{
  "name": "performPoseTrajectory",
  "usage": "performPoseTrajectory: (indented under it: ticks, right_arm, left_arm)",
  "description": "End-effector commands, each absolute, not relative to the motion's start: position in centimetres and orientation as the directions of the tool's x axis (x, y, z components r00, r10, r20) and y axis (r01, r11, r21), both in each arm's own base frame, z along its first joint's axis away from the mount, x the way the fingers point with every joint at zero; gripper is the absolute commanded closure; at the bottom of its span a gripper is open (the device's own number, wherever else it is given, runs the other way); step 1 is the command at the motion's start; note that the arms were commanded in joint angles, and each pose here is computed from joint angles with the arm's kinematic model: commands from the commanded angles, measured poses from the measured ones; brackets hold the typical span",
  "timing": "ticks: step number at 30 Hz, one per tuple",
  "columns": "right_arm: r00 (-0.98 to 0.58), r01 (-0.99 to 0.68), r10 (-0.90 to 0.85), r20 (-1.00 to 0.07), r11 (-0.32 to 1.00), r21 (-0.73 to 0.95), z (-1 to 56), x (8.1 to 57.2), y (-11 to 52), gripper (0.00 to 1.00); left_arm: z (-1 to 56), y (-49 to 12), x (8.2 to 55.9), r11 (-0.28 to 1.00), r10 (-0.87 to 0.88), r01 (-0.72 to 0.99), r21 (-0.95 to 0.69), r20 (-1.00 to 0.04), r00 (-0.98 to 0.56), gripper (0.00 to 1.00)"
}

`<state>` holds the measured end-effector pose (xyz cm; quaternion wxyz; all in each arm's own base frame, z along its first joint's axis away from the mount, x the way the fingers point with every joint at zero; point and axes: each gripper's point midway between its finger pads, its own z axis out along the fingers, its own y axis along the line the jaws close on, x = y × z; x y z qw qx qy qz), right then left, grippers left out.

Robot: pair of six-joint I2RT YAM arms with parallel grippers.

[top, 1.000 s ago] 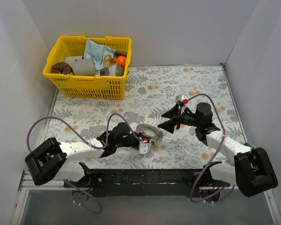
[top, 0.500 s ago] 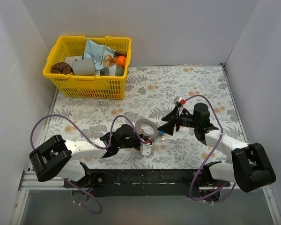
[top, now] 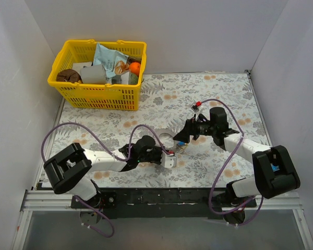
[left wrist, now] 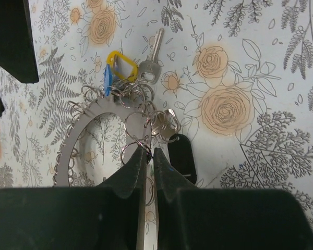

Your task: Put the keys on the keyring

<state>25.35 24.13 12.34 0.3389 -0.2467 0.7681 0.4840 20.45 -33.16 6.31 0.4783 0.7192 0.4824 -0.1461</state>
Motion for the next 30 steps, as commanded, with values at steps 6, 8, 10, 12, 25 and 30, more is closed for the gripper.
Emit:
performPoseTrajectory:
  ticks: [6,8,10,12,25,30]
  right_arm:
    - [-0.809,-0.504,-0.044,-0.587,0.566,0.652,9.6,26.4,22.9,0.07]
    - [-0.824,-0.475,-0.046,-0.564,0.597,0.646,8.9,26.3,22.5,0.07]
    - [-0.828,-0.468,-0.048,-0.558,0.607,0.643,8.7,26.3,22.3,0.07]
    - [-0.829,-0.461,-0.045,-0.558,0.619,0.636,8.7,26.3,22.0,0.07]
    - [-0.791,-0.509,-0.072,-0.608,0.628,0.588,10.5,26.2,21.5,0.07]
    - [-0.772,-0.533,-0.091,-0.630,0.633,0.561,11.0,26.4,21.3,0.07]
  left_arm:
    - [3.8,-34.6,21.4,0.016,0.641,0.927,0.374,-0.716,0.278,1.00]
    - [2.8,-35.0,21.2,0.024,0.654,0.947,0.320,-0.722,0.228,1.00]
    - [2.5,-35.6,21.2,0.029,0.653,0.956,0.293,-0.729,0.203,1.00]
    - [2.3,-35.6,21.1,0.032,0.649,0.957,0.289,-0.734,0.199,0.99]
    - [8.4,-35.6,21.6,0.203,0.447,0.945,0.258,-0.883,0.145,0.02]
    - [12.8,-33.3,23.8,0.382,0.288,0.917,0.112,-0.958,-0.003,0.02]
